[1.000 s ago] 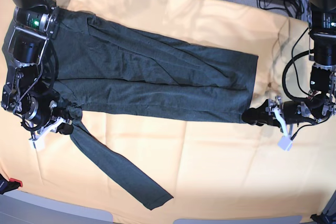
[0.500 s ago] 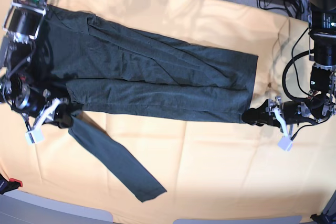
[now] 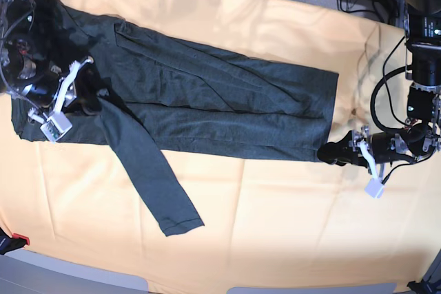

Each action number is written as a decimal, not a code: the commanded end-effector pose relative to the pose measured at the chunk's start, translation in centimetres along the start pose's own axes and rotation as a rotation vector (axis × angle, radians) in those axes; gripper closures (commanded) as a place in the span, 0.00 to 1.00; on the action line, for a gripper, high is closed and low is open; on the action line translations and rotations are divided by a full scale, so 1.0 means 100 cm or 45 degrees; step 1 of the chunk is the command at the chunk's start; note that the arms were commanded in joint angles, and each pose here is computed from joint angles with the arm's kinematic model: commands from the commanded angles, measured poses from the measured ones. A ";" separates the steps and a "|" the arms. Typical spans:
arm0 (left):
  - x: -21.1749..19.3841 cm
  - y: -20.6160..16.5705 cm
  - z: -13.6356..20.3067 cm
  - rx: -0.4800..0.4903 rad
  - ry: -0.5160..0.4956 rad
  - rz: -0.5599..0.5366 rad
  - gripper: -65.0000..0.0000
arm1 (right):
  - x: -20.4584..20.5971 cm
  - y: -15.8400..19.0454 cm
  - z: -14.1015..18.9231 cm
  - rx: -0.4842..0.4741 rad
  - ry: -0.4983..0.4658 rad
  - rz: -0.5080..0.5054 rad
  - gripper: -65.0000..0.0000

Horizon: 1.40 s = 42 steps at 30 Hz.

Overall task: Fold the T-shirt properly
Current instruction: 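Drag the held sleeve with the right gripper across the folded shirt body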

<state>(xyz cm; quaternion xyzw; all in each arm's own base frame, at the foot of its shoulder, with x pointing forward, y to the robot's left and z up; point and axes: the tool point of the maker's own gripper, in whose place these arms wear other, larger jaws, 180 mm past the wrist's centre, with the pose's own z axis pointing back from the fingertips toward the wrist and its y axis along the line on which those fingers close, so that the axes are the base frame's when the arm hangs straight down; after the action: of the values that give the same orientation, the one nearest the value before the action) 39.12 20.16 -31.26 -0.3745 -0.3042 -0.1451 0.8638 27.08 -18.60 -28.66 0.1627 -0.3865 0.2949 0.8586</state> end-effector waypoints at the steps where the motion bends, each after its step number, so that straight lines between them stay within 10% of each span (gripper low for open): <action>1: 0.024 -0.004 0.010 -0.008 -0.079 -0.041 0.47 | 0.006 -0.003 0.006 -0.010 -0.007 0.037 1.00; 21: 0.024 -0.004 0.010 -0.007 -0.078 -0.041 0.47 | -0.046 0.004 0.013 0.014 0.265 0.014 1.00; 25: 0.024 -0.004 0.010 -0.008 -0.078 -0.041 0.47 | -0.044 0.004 0.013 0.013 0.257 0.015 0.48; 27: 0.024 -0.004 0.010 -0.008 -0.079 -0.041 0.47 | -0.033 0.001 0.013 0.003 0.225 0.038 0.35; 42: 0.023 -0.004 0.010 -0.008 -0.077 -0.041 0.47 | 0.076 -0.031 0.014 -0.214 -0.338 0.074 0.35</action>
<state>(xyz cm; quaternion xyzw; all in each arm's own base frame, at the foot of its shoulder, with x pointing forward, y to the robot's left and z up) 39.12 20.13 -31.24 -0.3751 -0.3044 -0.1450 0.8635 31.89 -18.56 -23.49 0.1226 -0.5082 0.2561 0.8131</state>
